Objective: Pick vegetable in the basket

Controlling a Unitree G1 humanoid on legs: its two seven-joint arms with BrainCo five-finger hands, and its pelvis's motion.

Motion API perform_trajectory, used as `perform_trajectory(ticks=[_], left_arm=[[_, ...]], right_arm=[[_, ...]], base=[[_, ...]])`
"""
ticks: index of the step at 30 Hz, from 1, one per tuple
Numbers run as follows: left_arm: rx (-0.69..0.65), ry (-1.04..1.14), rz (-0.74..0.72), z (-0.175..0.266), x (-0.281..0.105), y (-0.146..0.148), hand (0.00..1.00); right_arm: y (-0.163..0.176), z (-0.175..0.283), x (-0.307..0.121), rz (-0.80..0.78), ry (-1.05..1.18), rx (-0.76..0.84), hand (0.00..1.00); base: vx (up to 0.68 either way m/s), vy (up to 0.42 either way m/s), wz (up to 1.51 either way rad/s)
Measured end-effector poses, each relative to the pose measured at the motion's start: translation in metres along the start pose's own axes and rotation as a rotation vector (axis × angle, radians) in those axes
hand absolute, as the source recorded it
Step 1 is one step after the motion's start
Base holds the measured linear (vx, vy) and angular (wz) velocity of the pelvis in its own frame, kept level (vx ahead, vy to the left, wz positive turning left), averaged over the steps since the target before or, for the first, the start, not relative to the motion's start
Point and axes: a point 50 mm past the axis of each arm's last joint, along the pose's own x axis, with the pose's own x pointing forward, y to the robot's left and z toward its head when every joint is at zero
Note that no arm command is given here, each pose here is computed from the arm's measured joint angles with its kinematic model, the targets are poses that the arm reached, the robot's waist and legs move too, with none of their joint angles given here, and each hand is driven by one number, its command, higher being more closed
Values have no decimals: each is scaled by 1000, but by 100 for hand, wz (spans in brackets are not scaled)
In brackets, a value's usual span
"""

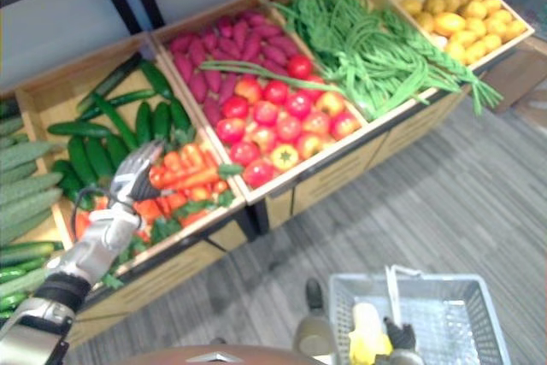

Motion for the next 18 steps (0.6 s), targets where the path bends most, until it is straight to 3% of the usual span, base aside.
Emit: perform_trajectory(ticks=[18], left_arm=[[47, 29, -87, -5, 8, -10, 0]], right_arm=[[-1, 22, 6, -3, -83, -15, 100]], base=[[-40, -46, -6]])
